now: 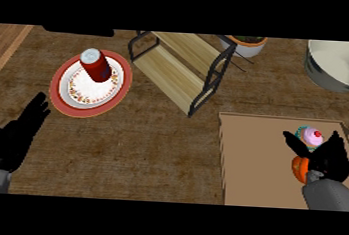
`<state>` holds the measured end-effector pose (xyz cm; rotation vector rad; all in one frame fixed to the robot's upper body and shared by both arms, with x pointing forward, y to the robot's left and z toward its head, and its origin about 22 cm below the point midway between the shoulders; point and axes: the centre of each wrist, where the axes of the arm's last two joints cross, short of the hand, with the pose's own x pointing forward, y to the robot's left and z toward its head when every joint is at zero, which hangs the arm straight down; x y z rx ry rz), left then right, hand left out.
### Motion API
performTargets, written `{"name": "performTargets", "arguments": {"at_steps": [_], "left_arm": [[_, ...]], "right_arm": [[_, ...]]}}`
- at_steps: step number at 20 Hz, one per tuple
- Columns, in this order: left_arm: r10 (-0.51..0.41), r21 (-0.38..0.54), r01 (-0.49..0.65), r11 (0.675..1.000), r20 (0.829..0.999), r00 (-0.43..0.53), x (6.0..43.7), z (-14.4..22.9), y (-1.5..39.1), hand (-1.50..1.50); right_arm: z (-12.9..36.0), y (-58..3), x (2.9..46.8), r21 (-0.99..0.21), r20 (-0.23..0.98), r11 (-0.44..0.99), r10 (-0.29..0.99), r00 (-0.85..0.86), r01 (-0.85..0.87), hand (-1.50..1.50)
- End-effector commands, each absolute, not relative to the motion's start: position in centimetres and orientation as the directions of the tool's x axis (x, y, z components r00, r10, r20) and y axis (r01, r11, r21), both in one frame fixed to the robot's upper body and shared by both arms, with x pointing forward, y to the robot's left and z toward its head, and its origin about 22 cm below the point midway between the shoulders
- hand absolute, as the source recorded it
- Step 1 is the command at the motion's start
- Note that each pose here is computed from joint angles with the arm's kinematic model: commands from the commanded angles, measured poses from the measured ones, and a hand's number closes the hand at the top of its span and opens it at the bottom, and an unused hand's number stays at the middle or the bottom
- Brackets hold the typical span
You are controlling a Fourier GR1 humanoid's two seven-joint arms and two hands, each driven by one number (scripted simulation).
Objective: Pick the squash from the tray and place it in the tiered shelf
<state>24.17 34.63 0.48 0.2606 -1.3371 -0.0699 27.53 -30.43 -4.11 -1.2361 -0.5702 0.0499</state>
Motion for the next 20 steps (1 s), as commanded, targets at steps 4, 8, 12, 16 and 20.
{"name": "performTargets", "arguments": {"at_steps": [4,8,12,16,20], "left_arm": [[-0.195,0.230,-0.117,0.966,0.948,0.253,23.9,0.5,35.6,0.00],[-0.180,0.216,-0.120,0.969,0.951,0.252,23.9,0.0,34.9,0.00],[-0.181,0.212,-0.112,0.971,0.953,0.241,23.4,-0.3,34.5,0.00],[-0.184,0.219,-0.132,0.967,0.954,0.237,23.8,-0.9,35.0,0.00],[-0.178,0.211,-0.113,0.971,0.952,0.248,23.1,-0.4,35.2,0.00]], "right_arm": [[-1.0,-27.7,30.2,-0.958,0.004,0.271,0.346,0.938,-0.096,-1.50],[1.5,-25.0,31.1,-0.947,-0.060,0.273,0.364,0.929,-0.169,-1.50],[3.2,-25.1,31.4,-0.942,-0.081,0.282,0.341,0.937,-0.184,-1.50],[3.3,-27.3,30.6,-0.938,-0.099,0.285,0.325,0.941,-0.197,-1.50],[3.0,-26.7,29.3,-0.932,-0.103,0.298,0.323,0.941,-0.205,-1.50]]}}
